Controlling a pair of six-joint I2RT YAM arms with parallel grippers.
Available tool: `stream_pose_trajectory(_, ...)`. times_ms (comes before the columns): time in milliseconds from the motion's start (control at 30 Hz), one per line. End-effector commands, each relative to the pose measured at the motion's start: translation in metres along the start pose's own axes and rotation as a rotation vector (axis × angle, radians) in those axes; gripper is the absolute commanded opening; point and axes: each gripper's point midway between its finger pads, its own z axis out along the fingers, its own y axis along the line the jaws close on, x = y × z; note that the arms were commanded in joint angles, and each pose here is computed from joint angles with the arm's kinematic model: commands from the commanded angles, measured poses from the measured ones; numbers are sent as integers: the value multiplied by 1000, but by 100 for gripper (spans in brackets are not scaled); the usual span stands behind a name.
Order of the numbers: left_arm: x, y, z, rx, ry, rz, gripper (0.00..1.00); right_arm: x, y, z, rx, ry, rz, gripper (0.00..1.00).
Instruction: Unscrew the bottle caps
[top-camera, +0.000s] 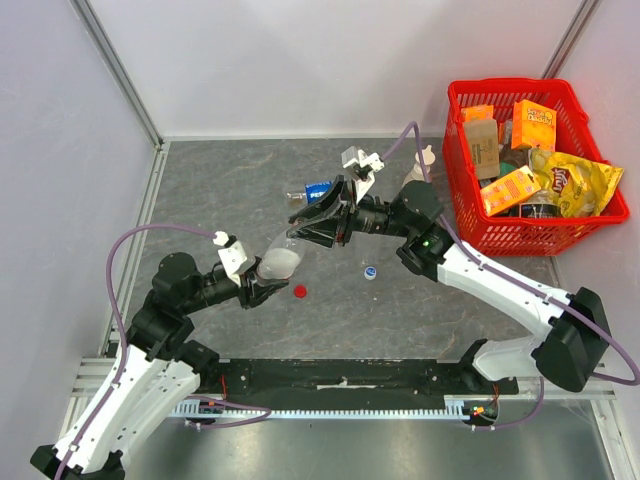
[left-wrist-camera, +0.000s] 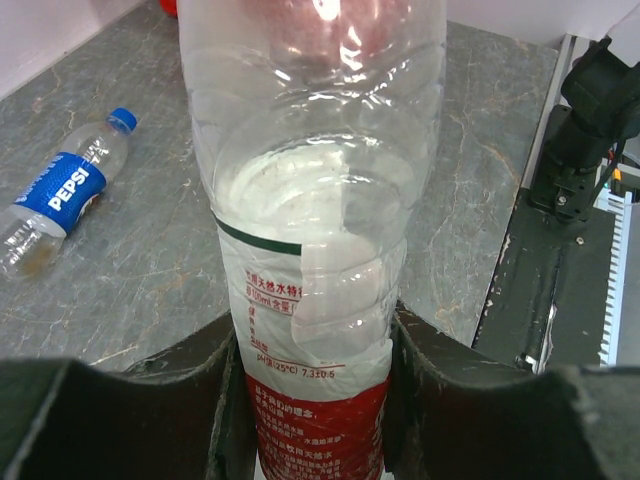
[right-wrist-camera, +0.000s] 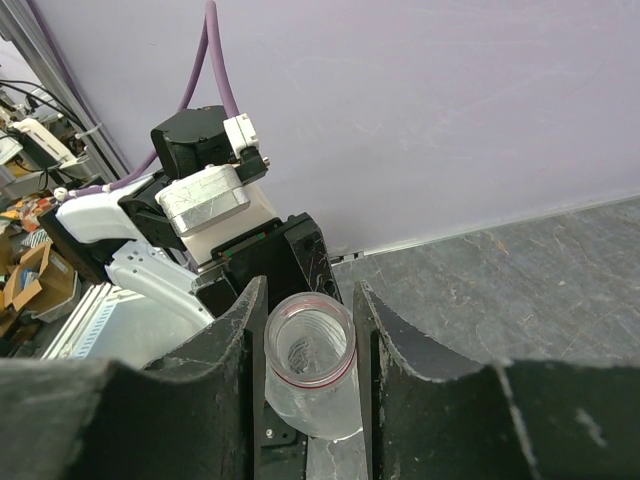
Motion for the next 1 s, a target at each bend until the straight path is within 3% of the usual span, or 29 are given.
stream_pose_trajectory(0, -24, 0, -3, 5, -60, 72, 33, -1, 5, 2, -31, -7, -3, 3)
stream_pose_trajectory(300, -23, 1, -2, 3, -51, 64, 39, 3, 0, 0, -4, 12, -19, 0)
stream_pose_trajectory(400, -23, 1, -2, 0, -50, 60, 59, 7, -4, -2, 21, 28, -29, 0)
stream_pose_trajectory(500, -23, 2, -3, -9, -50, 58, 89, 10, -10, -5, 60, 61, -59, 0)
stream_pose_trajectory(967, -25, 6, -7, -46, -72, 83, 94, 25, -60, -33, 343, 214, -230, 0)
